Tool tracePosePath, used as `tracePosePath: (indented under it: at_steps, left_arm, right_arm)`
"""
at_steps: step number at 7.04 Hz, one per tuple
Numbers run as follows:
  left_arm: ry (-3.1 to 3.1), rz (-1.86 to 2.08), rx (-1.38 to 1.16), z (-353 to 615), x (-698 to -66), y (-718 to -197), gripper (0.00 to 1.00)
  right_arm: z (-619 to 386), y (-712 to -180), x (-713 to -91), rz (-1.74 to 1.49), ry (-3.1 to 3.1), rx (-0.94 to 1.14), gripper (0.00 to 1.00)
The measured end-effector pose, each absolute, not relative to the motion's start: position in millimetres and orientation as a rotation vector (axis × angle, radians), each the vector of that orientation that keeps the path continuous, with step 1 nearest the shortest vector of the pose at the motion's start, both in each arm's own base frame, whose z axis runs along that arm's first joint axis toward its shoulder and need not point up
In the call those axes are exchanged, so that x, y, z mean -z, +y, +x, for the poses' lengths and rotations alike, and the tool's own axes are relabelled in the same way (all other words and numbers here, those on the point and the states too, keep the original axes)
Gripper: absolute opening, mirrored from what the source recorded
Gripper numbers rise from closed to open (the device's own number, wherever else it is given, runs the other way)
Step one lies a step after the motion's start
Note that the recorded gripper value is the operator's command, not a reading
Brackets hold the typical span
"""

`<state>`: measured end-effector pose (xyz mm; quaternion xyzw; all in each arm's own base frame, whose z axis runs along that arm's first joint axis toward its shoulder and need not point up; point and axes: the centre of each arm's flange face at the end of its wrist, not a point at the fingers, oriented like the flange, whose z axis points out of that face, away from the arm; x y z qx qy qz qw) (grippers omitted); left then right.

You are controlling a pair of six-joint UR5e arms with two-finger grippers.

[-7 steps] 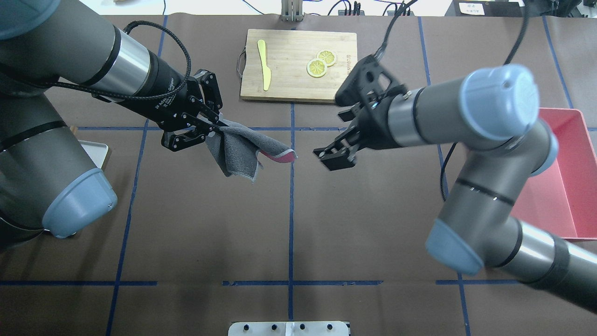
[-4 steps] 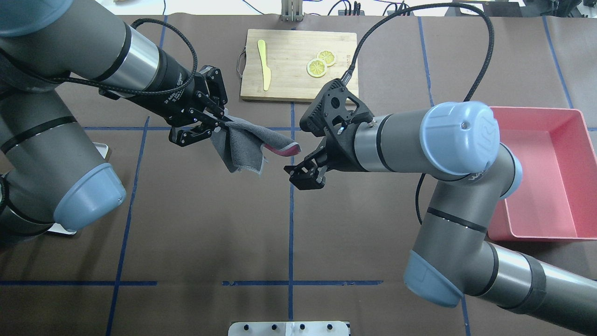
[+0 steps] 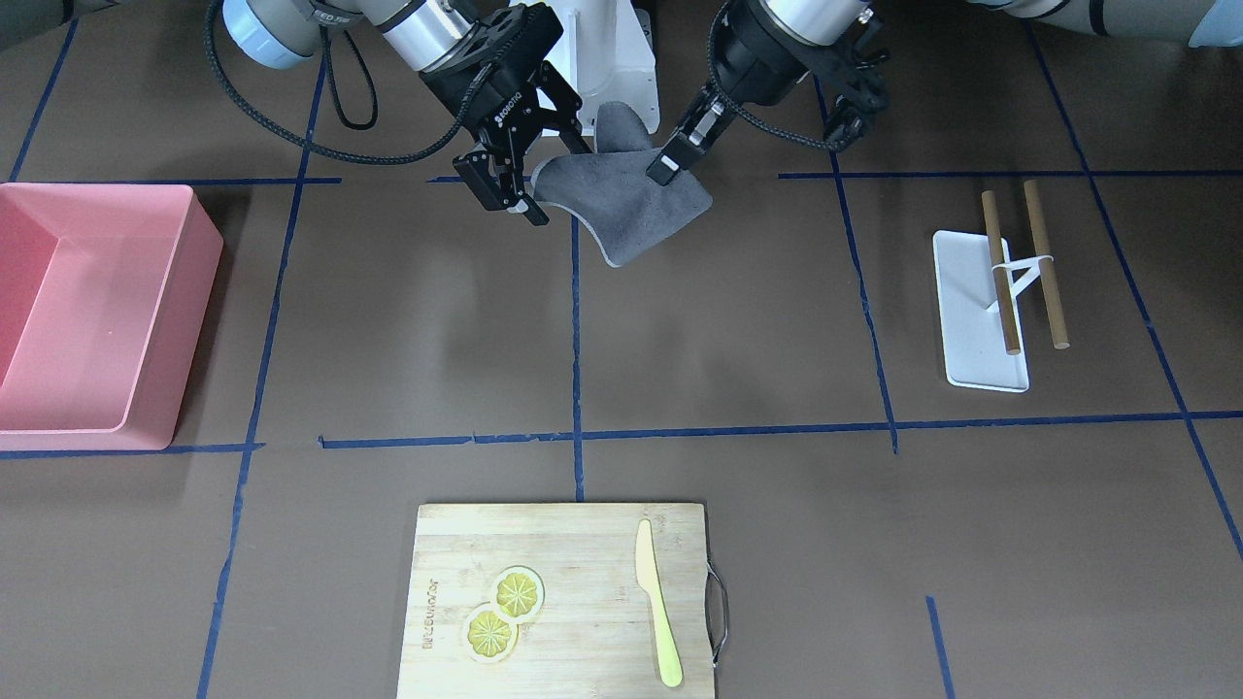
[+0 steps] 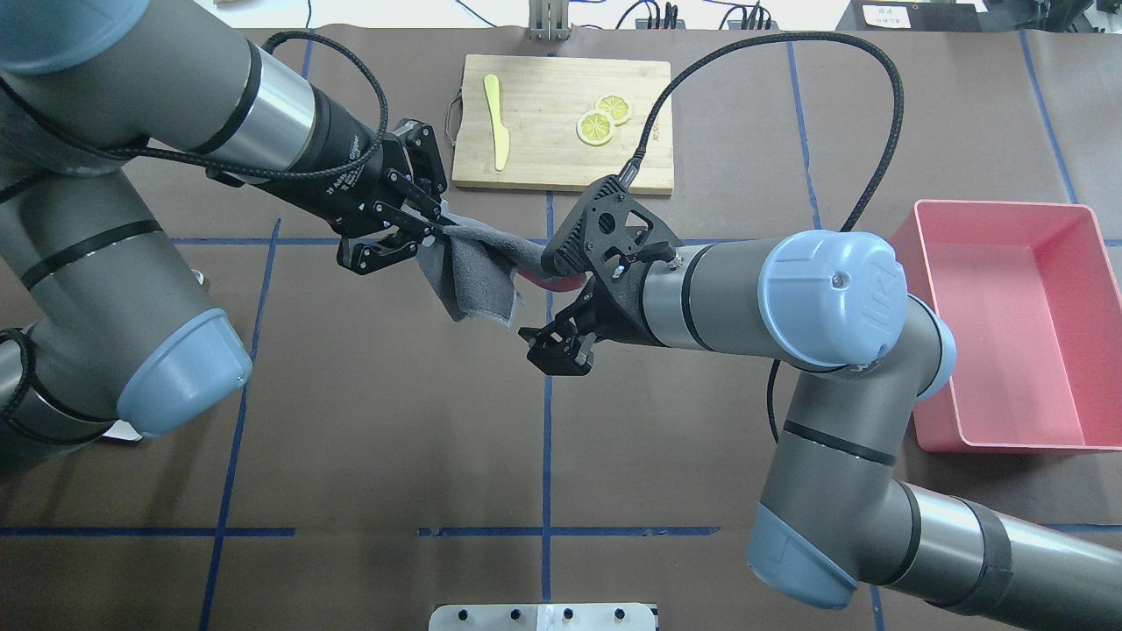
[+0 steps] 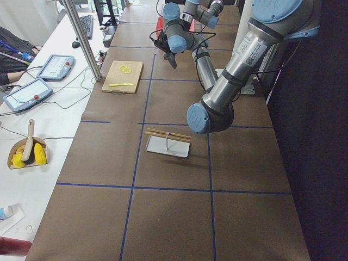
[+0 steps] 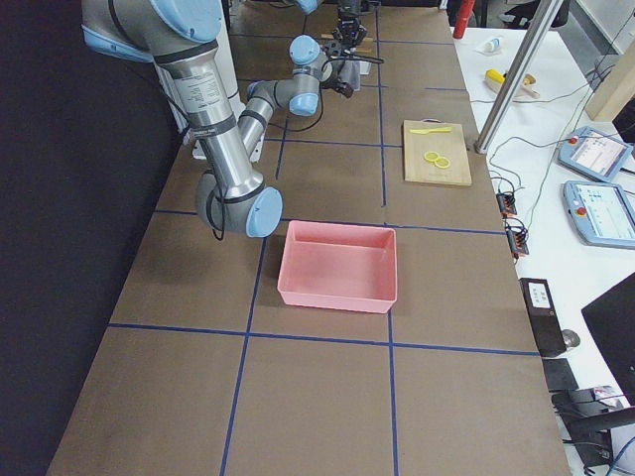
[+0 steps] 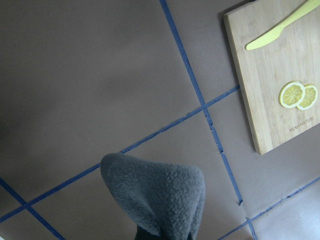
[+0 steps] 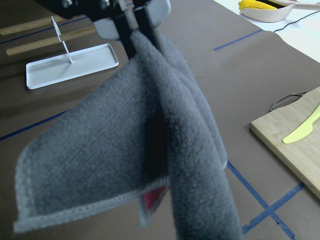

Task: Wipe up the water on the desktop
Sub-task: 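Move the right gripper to the grey cloth held by the left gripper, then grasp the grey cloth with the right gripper while the left gripper releases it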

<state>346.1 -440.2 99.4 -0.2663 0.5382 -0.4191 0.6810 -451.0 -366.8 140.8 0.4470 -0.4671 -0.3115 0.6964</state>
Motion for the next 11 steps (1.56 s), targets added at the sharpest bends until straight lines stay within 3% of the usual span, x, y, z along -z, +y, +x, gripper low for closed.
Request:
tracePosePath:
  at_steps: [1, 2, 3, 4, 7, 8, 9, 11]
  left_arm:
    - [1.212, -0.603, 0.926, 350.3, -97.9, -435.3, 0.02]
    - [1.218, -0.607, 0.91, 354.6, -96.9, -431.1, 0.02]
    - [1.226, -0.61, 0.896, 358.2, -96.6, -428.0, 0.02]
    - [1.229, -0.612, 0.887, 360.6, -96.6, -426.3, 0.02]
    - [1.231, -0.61, 0.879, 361.7, -97.5, -425.0, 0.07]
    - [1.234, -0.608, 0.876, 361.3, -96.7, -424.6, 0.45]
    - [1.239, -0.602, 0.867, 360.8, -96.4, -424.1, 0.99]
    - [1.267, -0.516, 0.762, 358.6, -99.5, -423.6, 1.0]
  right_arm:
    - [-451.3, -366.9, -141.1, 0.997, -1.041, 0.695, 0.99]
    - [-451.6, -366.7, -141.3, 0.997, -1.041, 0.696, 0.81]
    - [-451.7, -366.7, -141.3, 0.996, -1.042, 0.696, 0.25]
    - [-451.0, -366.0, -141.1, 0.992, -1.048, 0.696, 0.02]
    - [-449.6, -362.1, -142.8, 0.958, -1.081, 0.724, 0.0]
    - [-449.0, -361.8, -143.3, 0.946, -1.09, 0.72, 0.0]
    - [-448.3, -362.0, -143.8, 0.935, -1.098, 0.711, 0.0]
    - [-450.2, -363.5, -147.8, 0.902, -1.081, 0.707, 0.0]
